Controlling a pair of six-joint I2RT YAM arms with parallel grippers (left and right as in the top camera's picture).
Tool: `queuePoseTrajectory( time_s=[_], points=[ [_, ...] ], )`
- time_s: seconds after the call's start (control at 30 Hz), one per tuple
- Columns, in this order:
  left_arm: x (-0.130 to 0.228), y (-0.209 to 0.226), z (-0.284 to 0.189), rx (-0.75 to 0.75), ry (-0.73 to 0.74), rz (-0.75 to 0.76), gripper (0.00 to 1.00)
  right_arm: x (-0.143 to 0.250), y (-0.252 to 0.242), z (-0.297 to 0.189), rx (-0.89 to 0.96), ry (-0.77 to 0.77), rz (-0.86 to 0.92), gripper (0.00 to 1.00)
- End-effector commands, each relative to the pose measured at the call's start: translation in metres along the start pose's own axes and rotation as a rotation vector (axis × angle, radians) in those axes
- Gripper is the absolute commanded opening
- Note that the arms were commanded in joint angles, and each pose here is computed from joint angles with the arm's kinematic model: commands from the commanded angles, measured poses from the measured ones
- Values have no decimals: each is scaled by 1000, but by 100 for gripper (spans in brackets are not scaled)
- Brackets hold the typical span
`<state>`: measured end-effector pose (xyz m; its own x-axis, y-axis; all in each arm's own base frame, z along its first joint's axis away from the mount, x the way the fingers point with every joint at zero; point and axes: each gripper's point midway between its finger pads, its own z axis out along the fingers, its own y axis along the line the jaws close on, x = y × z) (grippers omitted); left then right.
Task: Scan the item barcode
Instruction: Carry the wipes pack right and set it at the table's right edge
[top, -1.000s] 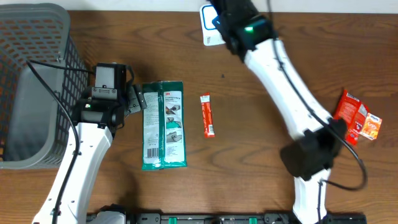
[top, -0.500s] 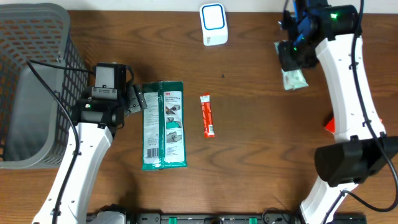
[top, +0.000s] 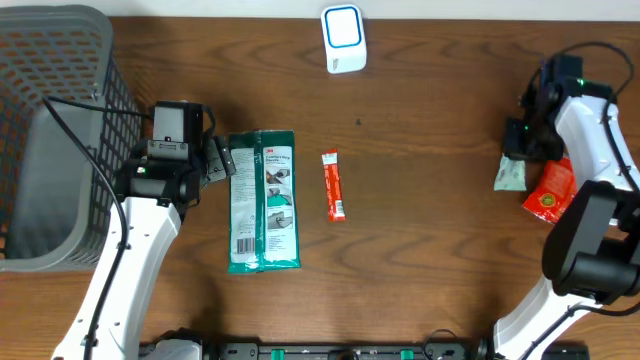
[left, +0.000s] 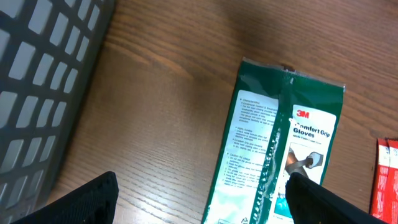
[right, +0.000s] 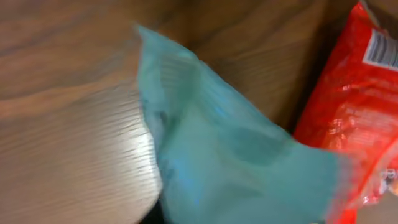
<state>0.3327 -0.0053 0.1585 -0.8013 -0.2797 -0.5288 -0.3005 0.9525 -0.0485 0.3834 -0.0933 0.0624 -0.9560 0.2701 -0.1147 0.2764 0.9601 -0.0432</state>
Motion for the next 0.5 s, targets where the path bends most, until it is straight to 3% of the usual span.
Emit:
queuePoseTrajectory(
  time_s=[0.0, 0.03, 0.1, 0.13, 0.2, 0.3, 0.4, 0.43, 0.47],
  points=[
    [-7, 2, -3, -15, -19, -6, 87, 4, -5, 3, 0, 1, 17, 51],
    [-7, 2, -3, -16, -19, -6, 86, 5, -8, 3, 15, 2, 18, 66],
    [-7, 2, -3, -15, -19, -6, 86, 5, -15, 3, 54, 1, 20, 81],
    [-7, 2, -3, -16, -19, -6, 86, 4, -17, 3, 67, 0, 20, 87],
    [-7, 2, -3, -16, -19, -6, 86, 5, -15, 3, 54, 1, 26, 87],
    [-7, 2, -3, -16, -19, -6, 87, 6, 16, 2, -112, 11, 42, 74],
    [-7, 2, -3, -16, -19, -6, 86, 8, 39, -1, -221, 22, 33, 20],
    [-7, 2, -3, -16, -19, -6, 86, 9, 42, 0, -224, 25, 26, 7],
    [-7, 2, -3, -15, -19, -6, 86, 10, 44, 1, -224, 25, 23, 4]
  ],
)
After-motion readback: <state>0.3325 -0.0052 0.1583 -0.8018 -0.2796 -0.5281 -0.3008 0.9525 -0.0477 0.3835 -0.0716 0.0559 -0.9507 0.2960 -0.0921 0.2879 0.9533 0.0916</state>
